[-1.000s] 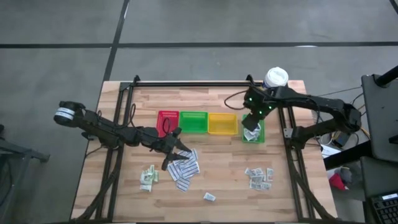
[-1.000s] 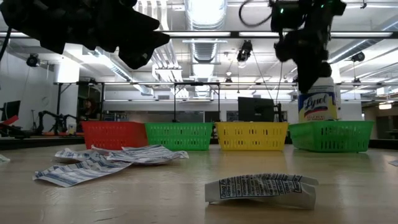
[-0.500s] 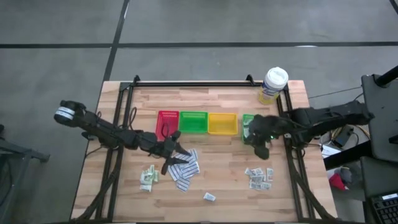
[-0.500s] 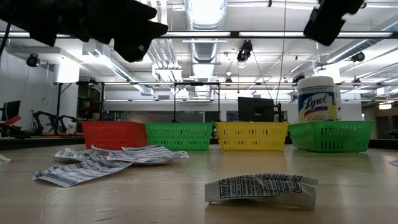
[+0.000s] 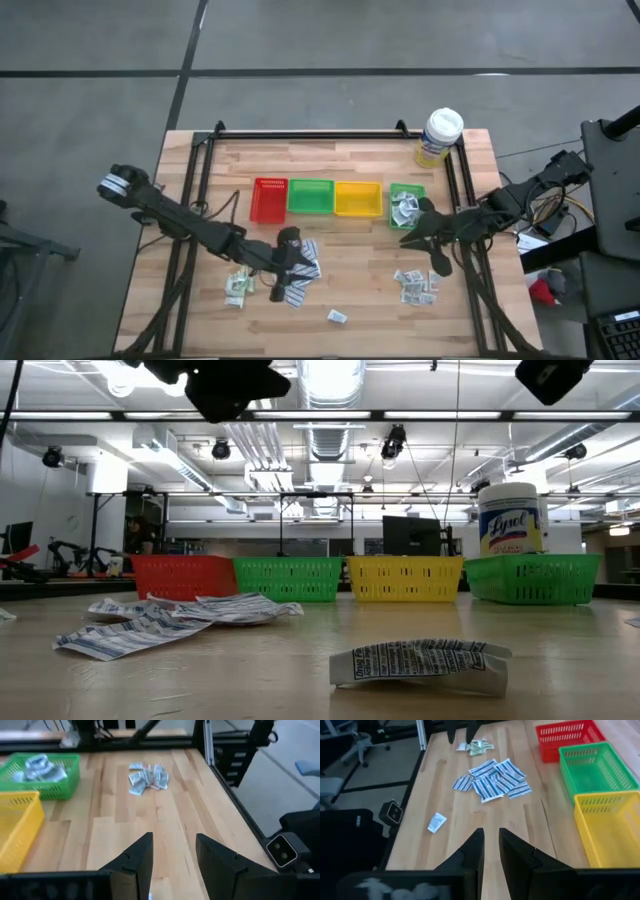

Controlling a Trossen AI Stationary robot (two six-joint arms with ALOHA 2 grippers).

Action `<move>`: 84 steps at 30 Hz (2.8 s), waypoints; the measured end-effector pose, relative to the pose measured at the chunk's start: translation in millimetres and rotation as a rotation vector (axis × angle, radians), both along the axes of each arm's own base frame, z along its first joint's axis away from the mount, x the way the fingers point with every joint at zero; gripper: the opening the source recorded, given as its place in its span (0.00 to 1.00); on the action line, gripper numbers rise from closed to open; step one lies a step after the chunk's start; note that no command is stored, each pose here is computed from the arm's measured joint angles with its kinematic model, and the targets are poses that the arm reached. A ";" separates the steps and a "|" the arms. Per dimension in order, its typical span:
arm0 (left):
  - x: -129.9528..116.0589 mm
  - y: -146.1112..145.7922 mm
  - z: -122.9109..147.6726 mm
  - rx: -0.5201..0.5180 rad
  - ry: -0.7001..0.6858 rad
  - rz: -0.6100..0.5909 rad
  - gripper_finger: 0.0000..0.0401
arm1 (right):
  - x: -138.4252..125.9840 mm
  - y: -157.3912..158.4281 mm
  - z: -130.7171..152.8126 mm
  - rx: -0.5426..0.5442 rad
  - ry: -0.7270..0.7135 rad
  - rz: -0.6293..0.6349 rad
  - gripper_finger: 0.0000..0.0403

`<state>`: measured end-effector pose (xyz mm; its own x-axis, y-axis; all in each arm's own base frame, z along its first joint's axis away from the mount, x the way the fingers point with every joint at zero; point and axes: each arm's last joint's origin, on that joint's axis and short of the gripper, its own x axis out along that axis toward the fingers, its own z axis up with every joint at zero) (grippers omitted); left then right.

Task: Pick & Place First Aid Supplies
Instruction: Put the blue alcohol pad into the right green bin

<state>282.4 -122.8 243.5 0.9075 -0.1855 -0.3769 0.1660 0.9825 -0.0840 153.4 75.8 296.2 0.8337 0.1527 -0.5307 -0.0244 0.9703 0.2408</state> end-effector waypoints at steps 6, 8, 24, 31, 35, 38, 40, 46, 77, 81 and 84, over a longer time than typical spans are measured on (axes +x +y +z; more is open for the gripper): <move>25.9 -13.1 -8.2 -0.007 0.162 0.037 0.36 | -9.1 -5.0 -3.9 -0.005 -0.020 -0.011 0.14; 35.7 -18.3 -10.7 -0.007 0.203 0.047 0.36 | -12.3 -6.7 -3.5 -0.003 -0.031 -0.009 0.14; 104.5 -67.0 -23.6 0.087 0.458 -0.070 0.36 | -22.0 -13.0 -14.2 0.036 -0.040 -0.058 0.14; 128.4 -84.7 -33.2 0.077 0.471 -0.100 0.36 | -22.0 -13.0 -14.0 0.028 -0.044 -0.052 0.14; 136.1 -90.7 -41.0 0.049 0.489 -0.106 0.36 | -22.1 -13.0 -13.9 0.014 -0.046 -0.042 0.14; 138.5 -93.2 -46.1 0.028 0.502 -0.092 0.36 | -22.7 -13.3 -13.5 -0.020 -0.055 -0.021 0.14; 138.7 -94.3 -49.6 0.015 0.514 -0.079 0.36 | -24.2 -14.2 -12.3 -0.035 -0.067 -0.009 0.14; 137.3 -98.2 -54.3 -0.015 0.535 -0.059 0.36 | -32.2 -18.7 -7.9 -0.049 -0.114 0.010 0.14; 127.5 -106.7 -60.8 -0.055 0.604 -0.051 0.35 | -46.6 -26.9 -41.6 -0.009 -0.251 0.009 0.14; 125.9 -105.8 -68.9 -0.054 0.622 -0.041 0.35 | -46.5 -26.9 -41.7 -0.009 -0.250 0.009 0.14; 127.1 -106.5 -77.3 -0.054 0.636 -0.034 0.35 | -46.5 -26.9 -41.7 -0.009 -0.250 0.008 0.14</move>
<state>409.5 -229.3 166.2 0.5029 -0.2438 -0.8293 0.0980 0.9693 -0.2255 106.9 48.9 254.5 0.9380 0.1561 -0.3094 -0.0901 0.9720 0.2172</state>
